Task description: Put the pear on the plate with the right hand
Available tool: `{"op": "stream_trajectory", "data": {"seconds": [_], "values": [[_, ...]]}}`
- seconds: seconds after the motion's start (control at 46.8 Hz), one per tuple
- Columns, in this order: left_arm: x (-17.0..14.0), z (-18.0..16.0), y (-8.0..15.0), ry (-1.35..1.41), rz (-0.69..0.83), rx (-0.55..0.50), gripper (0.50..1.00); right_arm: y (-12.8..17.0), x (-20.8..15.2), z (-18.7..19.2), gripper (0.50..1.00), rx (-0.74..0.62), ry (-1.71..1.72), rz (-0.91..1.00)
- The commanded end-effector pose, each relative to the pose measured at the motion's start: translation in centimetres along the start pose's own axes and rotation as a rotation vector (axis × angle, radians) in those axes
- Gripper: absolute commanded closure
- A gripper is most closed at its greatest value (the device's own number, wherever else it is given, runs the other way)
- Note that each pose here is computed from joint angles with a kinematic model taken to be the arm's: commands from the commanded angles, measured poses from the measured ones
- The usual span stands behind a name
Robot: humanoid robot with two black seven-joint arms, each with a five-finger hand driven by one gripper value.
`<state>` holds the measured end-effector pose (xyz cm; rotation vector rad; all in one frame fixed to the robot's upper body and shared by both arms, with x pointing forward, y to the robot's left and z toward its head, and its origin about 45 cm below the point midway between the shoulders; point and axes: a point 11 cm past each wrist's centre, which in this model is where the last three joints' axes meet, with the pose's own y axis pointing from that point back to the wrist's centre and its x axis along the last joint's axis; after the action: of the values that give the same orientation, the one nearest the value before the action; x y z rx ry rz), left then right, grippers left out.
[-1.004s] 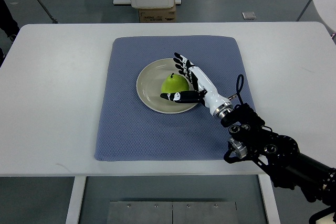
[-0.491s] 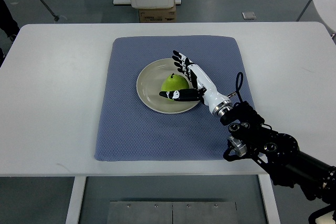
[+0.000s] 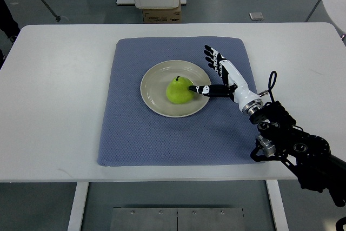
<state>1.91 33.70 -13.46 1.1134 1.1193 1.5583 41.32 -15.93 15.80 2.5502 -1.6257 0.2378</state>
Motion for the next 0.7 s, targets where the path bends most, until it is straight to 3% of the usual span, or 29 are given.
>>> {"op": "stream_trajectory", "data": {"seconds": [0.0,0.683], "values": [[0.0,0.1,0.0,0.000,0.000,-0.001,0.500,0.2,0.9,0.1,0.519,-0.002,0.007,0.013],[0.0,0.1,0.0,0.000,0.000,-0.001,0.500,1.8,9.3,1.2,0.513,-0.070,-0.252,0.369]]}}
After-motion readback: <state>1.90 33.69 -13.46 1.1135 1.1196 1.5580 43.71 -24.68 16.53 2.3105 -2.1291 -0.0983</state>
